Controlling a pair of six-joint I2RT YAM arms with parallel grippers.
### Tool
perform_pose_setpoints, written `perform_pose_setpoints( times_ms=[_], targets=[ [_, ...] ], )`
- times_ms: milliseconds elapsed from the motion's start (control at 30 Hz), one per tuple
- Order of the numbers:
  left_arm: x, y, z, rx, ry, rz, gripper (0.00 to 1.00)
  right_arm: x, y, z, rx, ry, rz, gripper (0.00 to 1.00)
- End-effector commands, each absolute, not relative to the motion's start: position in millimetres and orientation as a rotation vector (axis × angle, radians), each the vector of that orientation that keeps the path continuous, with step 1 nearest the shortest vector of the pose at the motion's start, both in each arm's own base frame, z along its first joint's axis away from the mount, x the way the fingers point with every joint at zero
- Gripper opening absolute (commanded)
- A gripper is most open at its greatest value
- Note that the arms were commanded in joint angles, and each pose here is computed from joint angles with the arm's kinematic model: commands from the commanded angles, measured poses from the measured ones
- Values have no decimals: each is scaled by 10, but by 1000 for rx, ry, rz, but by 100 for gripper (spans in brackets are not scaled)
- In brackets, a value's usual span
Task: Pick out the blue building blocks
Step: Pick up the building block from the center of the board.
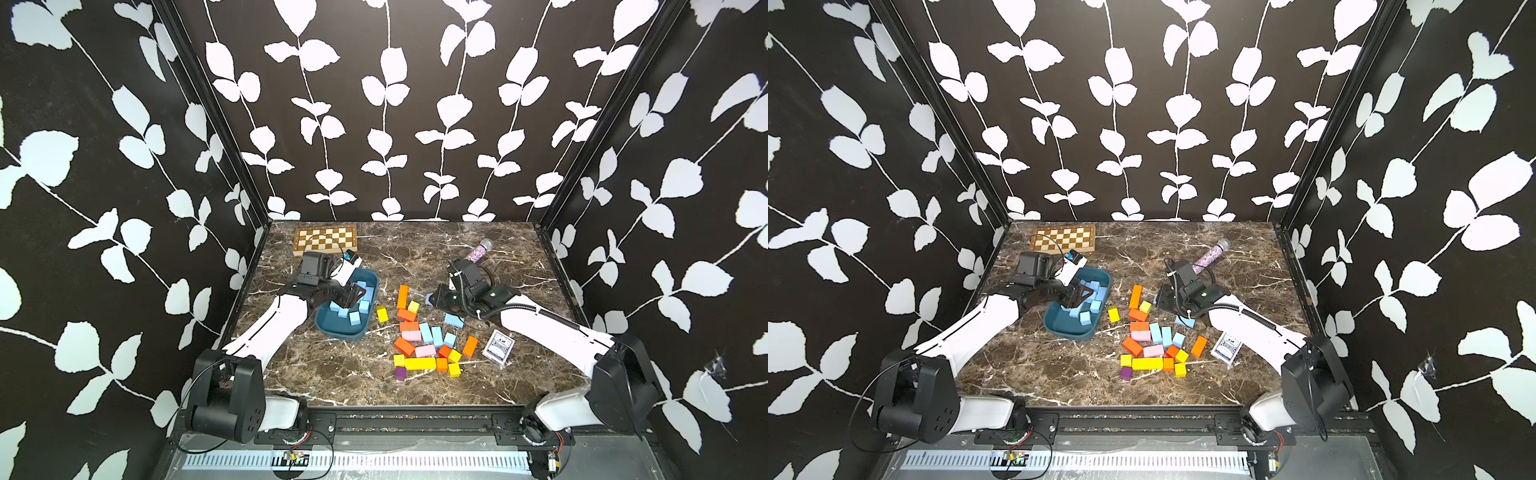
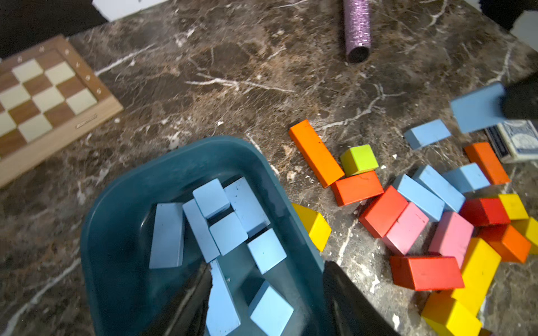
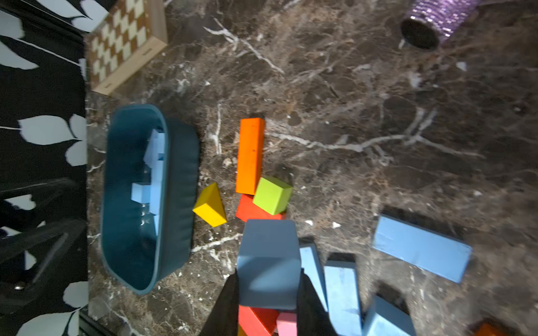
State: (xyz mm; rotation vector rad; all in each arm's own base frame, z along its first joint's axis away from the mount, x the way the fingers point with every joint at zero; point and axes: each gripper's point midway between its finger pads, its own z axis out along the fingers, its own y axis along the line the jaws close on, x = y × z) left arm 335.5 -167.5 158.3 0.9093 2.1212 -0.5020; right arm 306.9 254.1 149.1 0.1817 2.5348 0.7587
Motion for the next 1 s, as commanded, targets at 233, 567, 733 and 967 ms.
perform_pose_setpoints(
  times_ms=[233, 567, 733, 967],
  targets=[
    [2965, -2213, 2094, 1491, 1535, -557, 65, 3134, 2984, 1845, 44, 2379, 1075, 12],
    [2745, -2424, 2145, 1656, 1349, -582, 65, 3116, 3074, 1925, 6, 2365, 1140, 12],
    [2754, -2451, 2153, 1671, 1331, -570, 65, 3105, 3096, 1942, -5, 2364, 1158, 12],
    [2751, -2471, 2147, 1697, 1295, -553, 66, 3074, 3158, 1993, -35, 2360, 1205, 12]
  ],
)
